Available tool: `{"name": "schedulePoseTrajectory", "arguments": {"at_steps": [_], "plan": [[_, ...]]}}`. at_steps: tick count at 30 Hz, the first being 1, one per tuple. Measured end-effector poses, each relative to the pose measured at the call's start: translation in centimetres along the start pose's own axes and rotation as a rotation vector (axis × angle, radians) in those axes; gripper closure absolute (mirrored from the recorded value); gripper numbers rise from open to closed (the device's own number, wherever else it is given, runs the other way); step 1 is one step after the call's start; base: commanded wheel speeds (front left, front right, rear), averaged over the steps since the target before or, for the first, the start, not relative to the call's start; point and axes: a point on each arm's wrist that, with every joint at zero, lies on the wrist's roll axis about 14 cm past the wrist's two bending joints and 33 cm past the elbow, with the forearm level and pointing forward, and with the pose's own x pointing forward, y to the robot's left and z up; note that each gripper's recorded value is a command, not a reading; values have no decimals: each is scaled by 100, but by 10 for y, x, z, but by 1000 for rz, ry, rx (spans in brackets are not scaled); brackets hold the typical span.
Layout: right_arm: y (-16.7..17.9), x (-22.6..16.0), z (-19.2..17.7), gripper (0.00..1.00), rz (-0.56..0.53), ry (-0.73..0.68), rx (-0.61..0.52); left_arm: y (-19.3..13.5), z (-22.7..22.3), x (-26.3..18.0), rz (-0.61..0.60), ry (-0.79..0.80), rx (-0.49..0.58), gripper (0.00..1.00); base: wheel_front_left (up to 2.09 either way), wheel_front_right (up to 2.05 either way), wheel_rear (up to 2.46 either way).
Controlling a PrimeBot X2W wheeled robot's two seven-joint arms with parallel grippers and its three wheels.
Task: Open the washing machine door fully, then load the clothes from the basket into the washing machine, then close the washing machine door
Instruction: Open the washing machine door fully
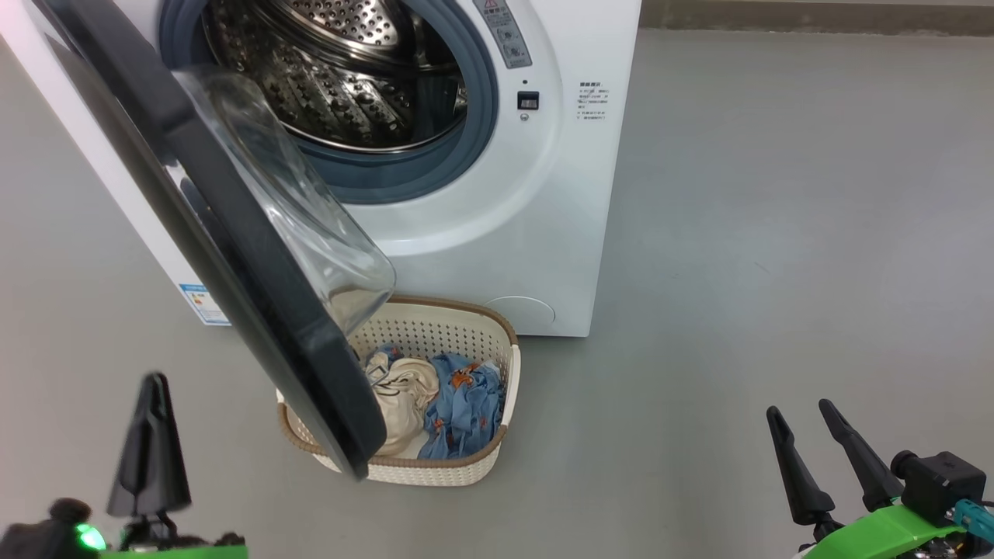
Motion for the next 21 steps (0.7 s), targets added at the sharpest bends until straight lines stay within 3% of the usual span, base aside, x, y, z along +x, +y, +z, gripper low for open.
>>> {"name": "schedulePoseTrajectory", "arguments": {"at_steps": [5,11,16,21], "plan": [[2,2,0,0,6,0,-7,-27,56,12,-68,-181,18,100,0,0,0],[1,2,-1,0,4,2,-10,-85,96,8,-229,-315,0,100,0,0,0],[-1,1,-1,0,-2,1,-9,-138,87,-2,-393,-266,-64,100,0,0,0],[-3,1,-2,0,-10,3,-7,-160,55,-4,-453,-152,-110,100,0,0,0]]}}
